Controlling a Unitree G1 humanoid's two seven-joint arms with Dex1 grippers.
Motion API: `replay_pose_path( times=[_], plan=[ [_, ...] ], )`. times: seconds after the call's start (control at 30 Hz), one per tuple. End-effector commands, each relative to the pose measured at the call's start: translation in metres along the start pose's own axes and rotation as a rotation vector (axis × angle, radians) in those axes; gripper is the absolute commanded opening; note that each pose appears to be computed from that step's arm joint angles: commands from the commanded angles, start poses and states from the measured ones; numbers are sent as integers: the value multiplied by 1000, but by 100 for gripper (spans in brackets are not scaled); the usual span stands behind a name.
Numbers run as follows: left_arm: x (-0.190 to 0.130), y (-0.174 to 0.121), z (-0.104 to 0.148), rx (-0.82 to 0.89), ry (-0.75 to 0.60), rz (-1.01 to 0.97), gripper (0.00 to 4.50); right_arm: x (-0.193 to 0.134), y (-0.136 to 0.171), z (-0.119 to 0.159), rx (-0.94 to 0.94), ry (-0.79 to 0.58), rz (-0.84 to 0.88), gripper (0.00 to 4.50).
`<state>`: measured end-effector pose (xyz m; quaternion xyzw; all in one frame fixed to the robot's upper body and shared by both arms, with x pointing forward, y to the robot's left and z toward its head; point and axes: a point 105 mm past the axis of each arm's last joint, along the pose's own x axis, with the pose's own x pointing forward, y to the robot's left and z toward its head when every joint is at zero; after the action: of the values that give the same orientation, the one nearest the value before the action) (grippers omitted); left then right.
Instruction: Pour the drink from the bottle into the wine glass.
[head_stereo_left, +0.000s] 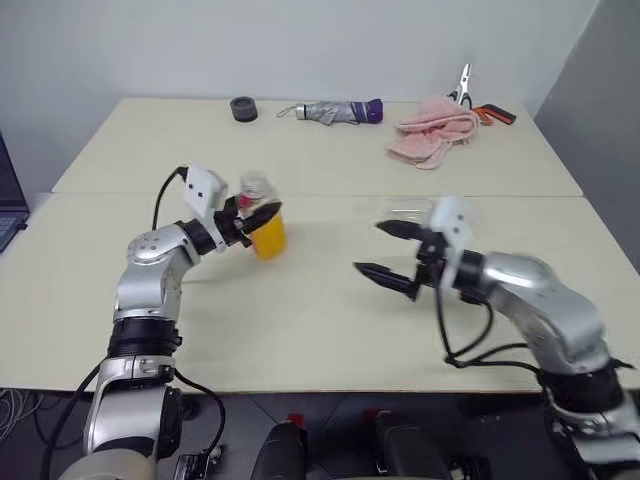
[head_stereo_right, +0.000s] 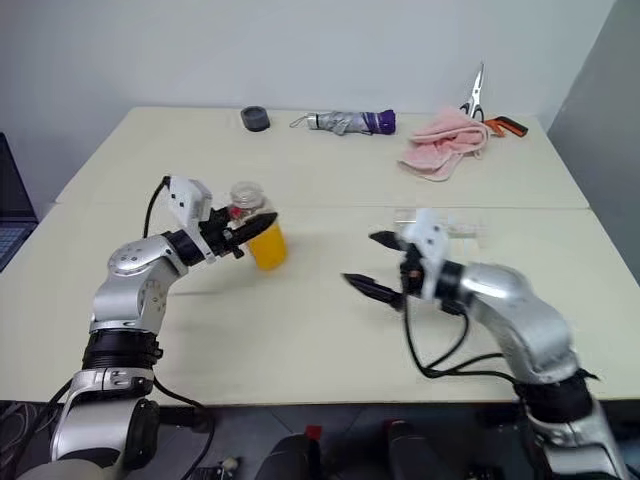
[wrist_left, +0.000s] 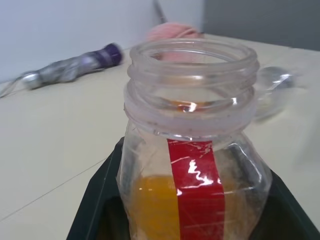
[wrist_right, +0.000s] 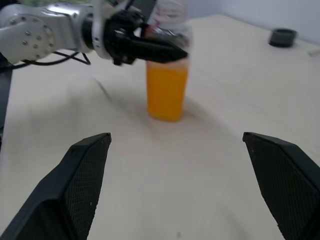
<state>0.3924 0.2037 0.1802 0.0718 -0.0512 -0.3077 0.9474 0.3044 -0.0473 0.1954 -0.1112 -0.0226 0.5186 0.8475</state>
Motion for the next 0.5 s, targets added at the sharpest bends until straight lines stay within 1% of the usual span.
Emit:
replay_pose_path(
  times=[0.03,0.1,0.23,0.33,0.43,0.5],
  plan=[
    [-14,36,20,53,-61,193,184,18,-3,4,-30,-3,-20,450],
    [-18,47,17,51,-53,263,184,29,2,4,-28,0,0,450],
    [-20,59,12,51,-37,346,184,42,7,1,-35,10,25,450],
    [-20,65,9,52,-24,389,184,44,5,1,-33,8,17,450],
    [-16,66,1,24,-11,410,184,43,6,3,-26,0,15,450],
    [-15,68,-4,0,-5,429,255,42,8,2,-27,1,19,450]
  ],
)
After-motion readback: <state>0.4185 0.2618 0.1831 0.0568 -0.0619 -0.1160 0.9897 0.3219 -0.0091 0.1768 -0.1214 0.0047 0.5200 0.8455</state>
